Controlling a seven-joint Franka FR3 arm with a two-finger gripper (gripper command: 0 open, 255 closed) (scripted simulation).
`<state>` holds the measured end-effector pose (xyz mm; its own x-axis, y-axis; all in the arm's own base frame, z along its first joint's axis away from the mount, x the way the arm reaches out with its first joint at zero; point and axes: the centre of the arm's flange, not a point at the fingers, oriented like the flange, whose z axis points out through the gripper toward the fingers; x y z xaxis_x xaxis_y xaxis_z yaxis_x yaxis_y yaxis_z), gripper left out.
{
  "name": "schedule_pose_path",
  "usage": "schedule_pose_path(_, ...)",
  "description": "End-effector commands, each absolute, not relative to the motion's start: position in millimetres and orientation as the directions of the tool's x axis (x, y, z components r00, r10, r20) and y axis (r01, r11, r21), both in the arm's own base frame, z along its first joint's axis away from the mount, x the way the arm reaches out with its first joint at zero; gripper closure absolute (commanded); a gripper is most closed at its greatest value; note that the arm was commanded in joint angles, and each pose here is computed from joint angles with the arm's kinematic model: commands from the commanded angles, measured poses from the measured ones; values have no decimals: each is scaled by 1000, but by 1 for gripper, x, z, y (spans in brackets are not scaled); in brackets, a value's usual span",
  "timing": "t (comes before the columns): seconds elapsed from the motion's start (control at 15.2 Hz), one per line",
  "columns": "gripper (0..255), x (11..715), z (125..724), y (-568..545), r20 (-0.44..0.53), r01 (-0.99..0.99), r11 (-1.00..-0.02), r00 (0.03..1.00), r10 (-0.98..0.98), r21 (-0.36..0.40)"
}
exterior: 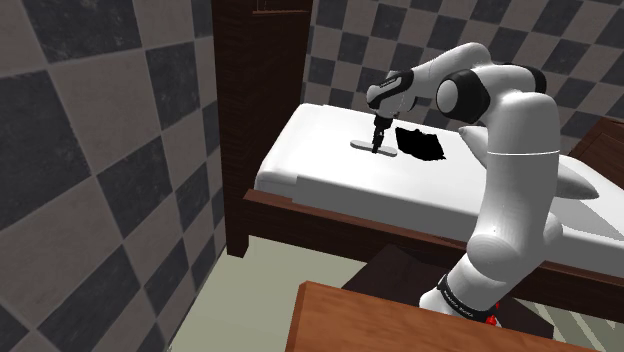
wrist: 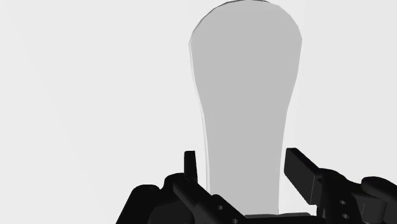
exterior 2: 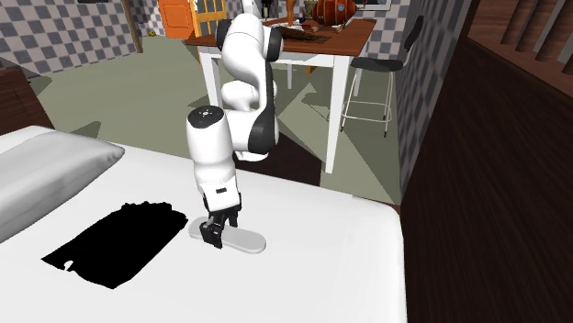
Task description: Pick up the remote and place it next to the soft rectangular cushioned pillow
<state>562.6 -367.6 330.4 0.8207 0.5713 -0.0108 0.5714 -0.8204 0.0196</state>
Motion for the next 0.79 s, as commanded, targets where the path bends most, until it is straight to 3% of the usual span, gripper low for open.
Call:
schedule_pose_path(0.0,255,563,330,-368,-11,571,-820,821,571,20)
schedule_pose_path(0.73,255,563,362,-368,-11,571,-820,821,571,20)
